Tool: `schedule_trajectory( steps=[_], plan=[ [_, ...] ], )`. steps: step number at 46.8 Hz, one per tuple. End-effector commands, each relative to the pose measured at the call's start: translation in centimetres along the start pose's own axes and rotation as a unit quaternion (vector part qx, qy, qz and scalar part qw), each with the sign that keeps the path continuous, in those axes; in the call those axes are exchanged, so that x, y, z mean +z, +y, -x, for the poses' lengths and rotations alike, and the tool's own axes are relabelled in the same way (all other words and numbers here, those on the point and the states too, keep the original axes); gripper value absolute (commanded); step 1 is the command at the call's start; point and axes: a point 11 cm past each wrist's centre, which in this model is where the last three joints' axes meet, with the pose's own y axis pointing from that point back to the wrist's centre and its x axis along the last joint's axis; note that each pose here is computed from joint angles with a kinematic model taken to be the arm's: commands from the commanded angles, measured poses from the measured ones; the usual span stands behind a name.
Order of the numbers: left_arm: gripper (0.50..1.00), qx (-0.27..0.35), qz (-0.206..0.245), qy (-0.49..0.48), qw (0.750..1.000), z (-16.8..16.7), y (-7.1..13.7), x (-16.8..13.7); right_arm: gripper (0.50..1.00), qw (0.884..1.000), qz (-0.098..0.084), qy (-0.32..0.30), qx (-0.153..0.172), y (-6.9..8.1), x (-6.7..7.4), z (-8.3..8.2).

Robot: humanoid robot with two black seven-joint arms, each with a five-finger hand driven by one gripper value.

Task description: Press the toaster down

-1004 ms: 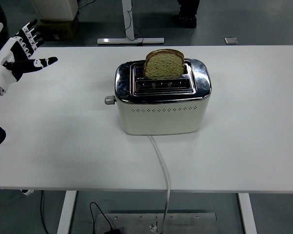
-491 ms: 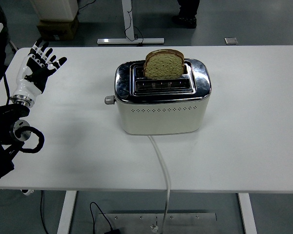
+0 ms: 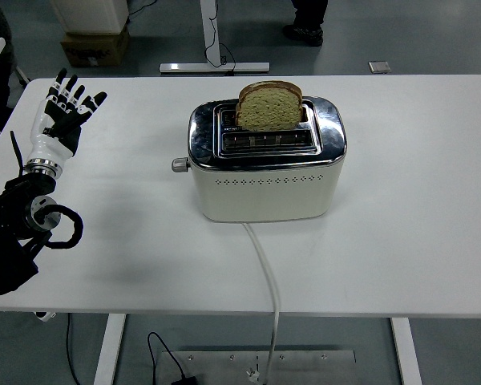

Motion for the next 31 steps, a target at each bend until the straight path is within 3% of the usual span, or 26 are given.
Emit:
schedule_trajectory(
  steps=[1,9,16,31],
  plan=[
    [1.000,0.001,0.003,0.003,1.000,0.0,-0.1,0.3,0.998,1.000,0.000,-0.001,0.000,0.0,0.0,0.0],
    [1.000,0.018,0.022,0.039,0.999,-0.1,-0.7,1.3,0.998,1.000,-0.002,0.000,-0.001,0.0,-0.2,0.0],
    [1.000,0.019,-0.003,0.075,0.997,0.7,-0.9,0.2,0.998,1.000,-0.007,0.000,-0.004,0.0,-0.8,0.1],
    [1.000,0.011,-0.004,0.076,0.997,0.9,-0.9,0.1,0.998,1.000,-0.004,-0.001,-0.004,0.0,-0.5,0.1]
  ],
)
